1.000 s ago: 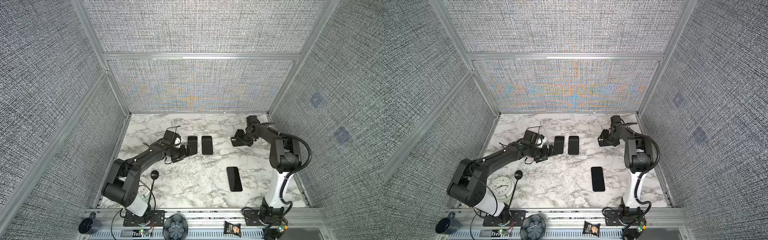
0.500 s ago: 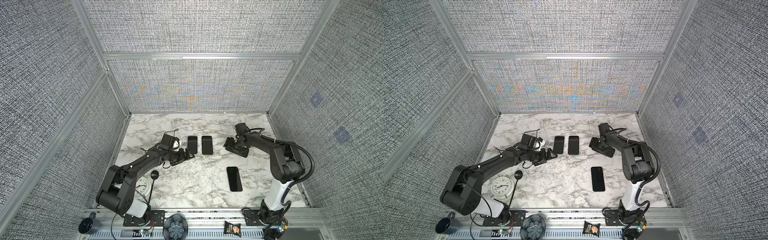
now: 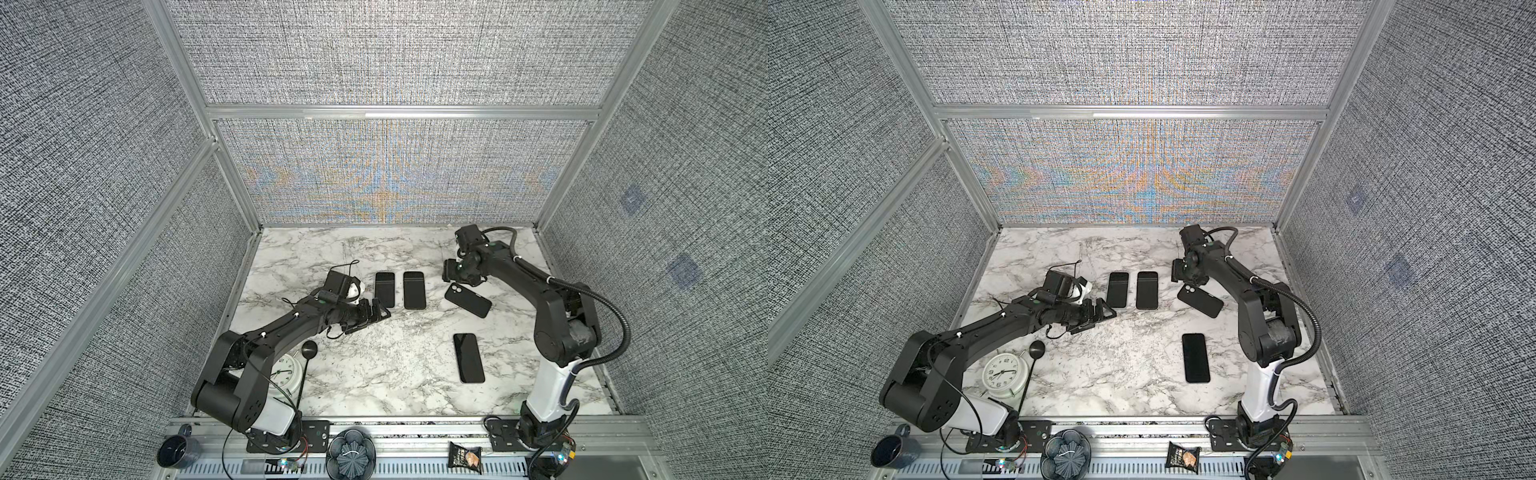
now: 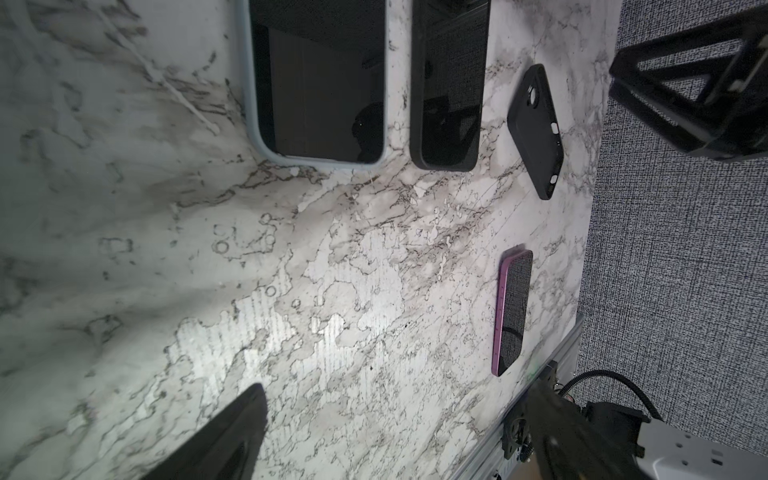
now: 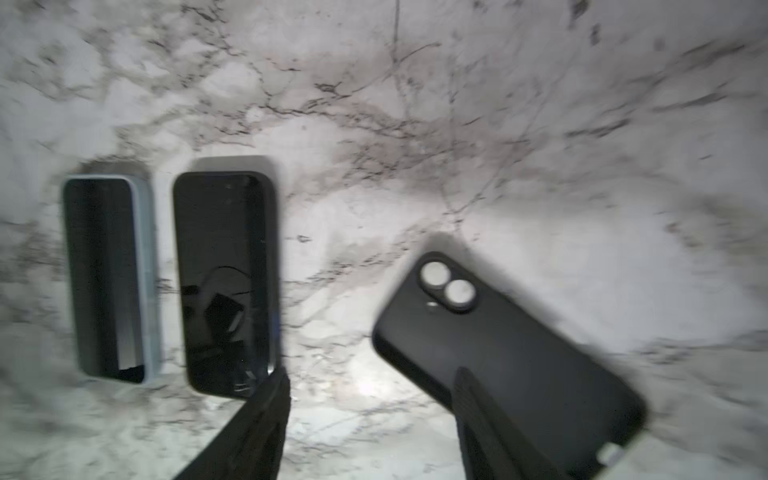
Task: Put the phone into the phone case
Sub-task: 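Grasp the black phone case by its edge with the right gripper and lift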
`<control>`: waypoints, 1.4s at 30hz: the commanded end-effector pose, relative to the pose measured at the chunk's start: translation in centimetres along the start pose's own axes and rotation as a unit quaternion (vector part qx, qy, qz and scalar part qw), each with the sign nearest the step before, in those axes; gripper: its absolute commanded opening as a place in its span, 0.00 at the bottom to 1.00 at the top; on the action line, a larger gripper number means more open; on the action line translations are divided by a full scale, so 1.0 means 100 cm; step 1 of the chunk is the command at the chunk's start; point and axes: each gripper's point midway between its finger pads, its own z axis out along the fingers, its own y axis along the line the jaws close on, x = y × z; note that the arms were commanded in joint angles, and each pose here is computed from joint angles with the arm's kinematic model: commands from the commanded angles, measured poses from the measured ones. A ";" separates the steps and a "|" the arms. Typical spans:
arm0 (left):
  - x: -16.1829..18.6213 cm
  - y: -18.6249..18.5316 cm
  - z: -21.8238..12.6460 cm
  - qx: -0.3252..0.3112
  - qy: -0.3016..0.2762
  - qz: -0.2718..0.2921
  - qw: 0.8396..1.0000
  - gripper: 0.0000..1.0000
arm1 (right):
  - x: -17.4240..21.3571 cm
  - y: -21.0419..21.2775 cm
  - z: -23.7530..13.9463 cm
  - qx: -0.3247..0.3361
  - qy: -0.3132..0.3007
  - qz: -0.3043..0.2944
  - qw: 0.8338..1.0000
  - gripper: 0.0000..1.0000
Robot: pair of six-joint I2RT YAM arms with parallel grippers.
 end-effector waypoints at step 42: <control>0.010 -0.011 0.014 0.010 0.038 0.016 0.999 0.96 | 0.030 -0.066 0.071 0.017 0.150 -0.160 0.975 0.19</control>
